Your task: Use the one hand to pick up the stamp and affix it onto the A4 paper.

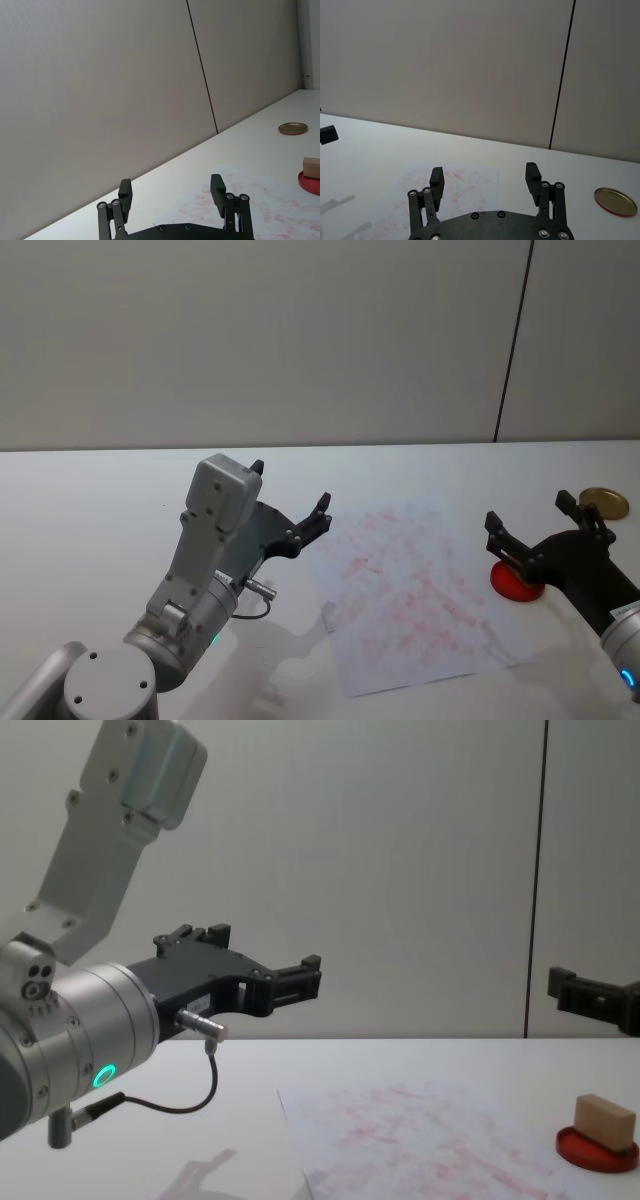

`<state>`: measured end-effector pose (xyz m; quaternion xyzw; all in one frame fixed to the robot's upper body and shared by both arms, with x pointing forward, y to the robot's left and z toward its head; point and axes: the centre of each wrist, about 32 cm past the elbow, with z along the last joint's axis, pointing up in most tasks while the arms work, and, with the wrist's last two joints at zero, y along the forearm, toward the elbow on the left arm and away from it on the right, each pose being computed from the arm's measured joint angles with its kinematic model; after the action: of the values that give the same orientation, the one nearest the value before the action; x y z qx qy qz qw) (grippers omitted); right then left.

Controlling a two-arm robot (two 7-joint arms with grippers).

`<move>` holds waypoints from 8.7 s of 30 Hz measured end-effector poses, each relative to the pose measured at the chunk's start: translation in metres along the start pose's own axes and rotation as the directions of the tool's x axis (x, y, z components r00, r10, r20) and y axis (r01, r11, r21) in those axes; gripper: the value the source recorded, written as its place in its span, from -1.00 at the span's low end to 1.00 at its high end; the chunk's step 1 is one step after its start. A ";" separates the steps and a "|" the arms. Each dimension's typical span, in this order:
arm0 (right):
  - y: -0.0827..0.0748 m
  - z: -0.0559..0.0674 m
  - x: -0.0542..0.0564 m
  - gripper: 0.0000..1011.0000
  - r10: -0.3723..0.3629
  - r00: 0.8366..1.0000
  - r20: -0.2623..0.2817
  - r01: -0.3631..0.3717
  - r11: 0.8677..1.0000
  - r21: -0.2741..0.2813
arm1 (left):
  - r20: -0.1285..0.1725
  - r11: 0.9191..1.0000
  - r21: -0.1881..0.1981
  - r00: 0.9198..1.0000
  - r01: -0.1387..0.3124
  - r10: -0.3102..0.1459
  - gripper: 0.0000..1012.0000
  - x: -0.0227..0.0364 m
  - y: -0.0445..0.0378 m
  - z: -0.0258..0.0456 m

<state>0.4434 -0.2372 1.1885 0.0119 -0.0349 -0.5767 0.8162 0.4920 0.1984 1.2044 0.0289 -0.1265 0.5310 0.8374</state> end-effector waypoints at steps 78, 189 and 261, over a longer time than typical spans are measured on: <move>0.033 -0.052 0.058 0.74 0.034 0.998 -0.044 -0.045 0.961 -0.272 | 0.000 1.000 0.000 1.000 0.000 0.000 0.96 0.0000 0.0000 0.0000; 0.011 -0.052 0.029 -0.57 0.246 0.968 -0.048 -0.247 0.911 -0.330 | 0.000 1.000 0.000 1.000 0.000 0.000 0.96 0.0000 0.0000 0.0000; 0.037 -0.058 0.067 -0.34 0.081 0.996 0.022 -0.070 0.950 -0.305 | 0.000 1.000 0.000 1.000 0.000 0.000 0.96 0.0000 0.0000 0.0000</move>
<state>0.5045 -0.2894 1.1357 -0.1251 0.0400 -0.5436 0.8290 0.4920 0.1984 1.2044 0.0289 -0.1265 0.5311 0.8373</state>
